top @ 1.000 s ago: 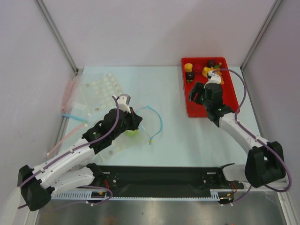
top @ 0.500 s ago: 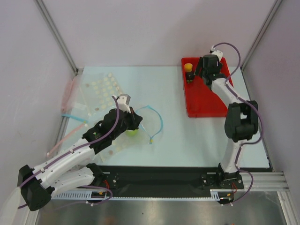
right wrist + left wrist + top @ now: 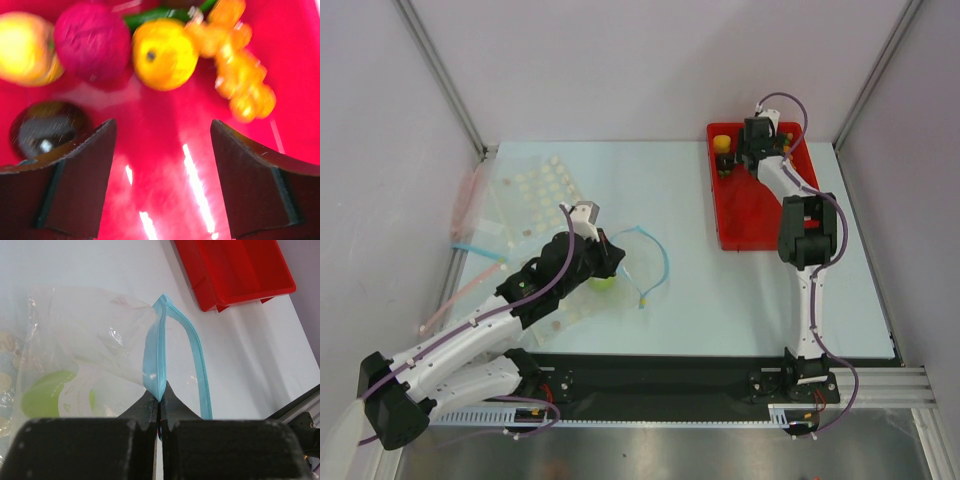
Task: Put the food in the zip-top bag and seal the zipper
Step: Pick up the fake fruit from the bin.
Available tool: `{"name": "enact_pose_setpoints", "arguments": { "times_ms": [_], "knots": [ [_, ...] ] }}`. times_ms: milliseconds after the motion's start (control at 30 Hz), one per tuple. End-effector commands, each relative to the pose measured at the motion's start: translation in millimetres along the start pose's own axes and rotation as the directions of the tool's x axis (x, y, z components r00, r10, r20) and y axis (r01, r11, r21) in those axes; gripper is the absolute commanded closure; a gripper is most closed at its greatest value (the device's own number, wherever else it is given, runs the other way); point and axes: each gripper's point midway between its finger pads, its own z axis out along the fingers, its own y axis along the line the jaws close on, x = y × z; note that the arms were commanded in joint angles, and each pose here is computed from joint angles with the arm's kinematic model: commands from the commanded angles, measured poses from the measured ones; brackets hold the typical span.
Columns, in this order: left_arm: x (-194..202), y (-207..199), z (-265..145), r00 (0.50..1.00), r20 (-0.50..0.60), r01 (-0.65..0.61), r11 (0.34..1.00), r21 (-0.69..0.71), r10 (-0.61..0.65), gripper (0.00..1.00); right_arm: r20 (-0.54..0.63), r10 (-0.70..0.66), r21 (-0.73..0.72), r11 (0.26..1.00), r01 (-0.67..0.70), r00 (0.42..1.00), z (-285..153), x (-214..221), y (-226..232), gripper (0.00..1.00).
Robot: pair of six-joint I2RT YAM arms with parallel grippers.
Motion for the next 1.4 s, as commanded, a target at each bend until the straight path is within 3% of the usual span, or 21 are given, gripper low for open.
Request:
{"name": "enact_pose_setpoints", "arguments": {
  "times_ms": [0, 300, 500, 633, 733, 800, 833, 1000, 1367],
  "knots": [
    [-11, -7, -1, 0.999, 0.04, 0.005, 0.999, 0.035, -0.007, 1.0, 0.086, -0.004, -0.006, 1.0, 0.004, 0.996, 5, -41, -11, 0.21],
    [-8, -3, 2, 0.999, 0.036, 0.003, 1.0, 0.014, -0.004, 1.0, 0.146, -0.059, -0.031, 0.997, 0.064, 0.988, 26, -53, -2, 0.3],
    [-9, -2, 1, 0.999, 0.04, 0.001, 1.0, 0.011, -0.001, 1.0, 0.17, -0.104, -0.036, 0.993, 0.111, 0.98, 35, -58, 3, 0.3],
    [-9, -2, 1, 0.999, 0.041, 0.004, 1.0, 0.011, -0.004, 1.0, 0.16, -0.109, -0.003, 0.994, 0.111, 0.981, 42, -54, -3, 0.41],
    [-9, -2, 1, 0.999, 0.039, 0.002, 1.0, 0.012, -0.003, 1.0, 0.143, -0.12, 0.001, 0.993, 0.121, 0.982, 47, -46, -2, 0.42],
    [-9, -1, 1, 0.999, 0.04, 0.001, 1.0, 0.009, -0.001, 0.99, 0.144, -0.119, 0.0, 0.993, 0.12, 0.982, 47, -45, -1, 0.49],
    [-9, -1, 1, 0.999, 0.041, 0.001, 1.0, 0.008, -0.001, 1.0, 0.142, -0.118, -0.002, 0.993, 0.12, 0.983, 47, -45, -1, 0.64],
    [-10, -2, -1, 0.999, 0.044, 0.003, 1.0, 0.012, -0.003, 1.0, 0.161, -0.105, 0.004, 0.994, 0.105, 0.981, 31, -50, -1, 0.83],
    [-10, -7, -1, 0.999, 0.037, 0.006, 0.999, 0.038, -0.008, 1.0, 0.232, -0.112, 0.068, 0.993, 0.099, 0.966, -46, -61, -5, 0.92]
  ]
}}
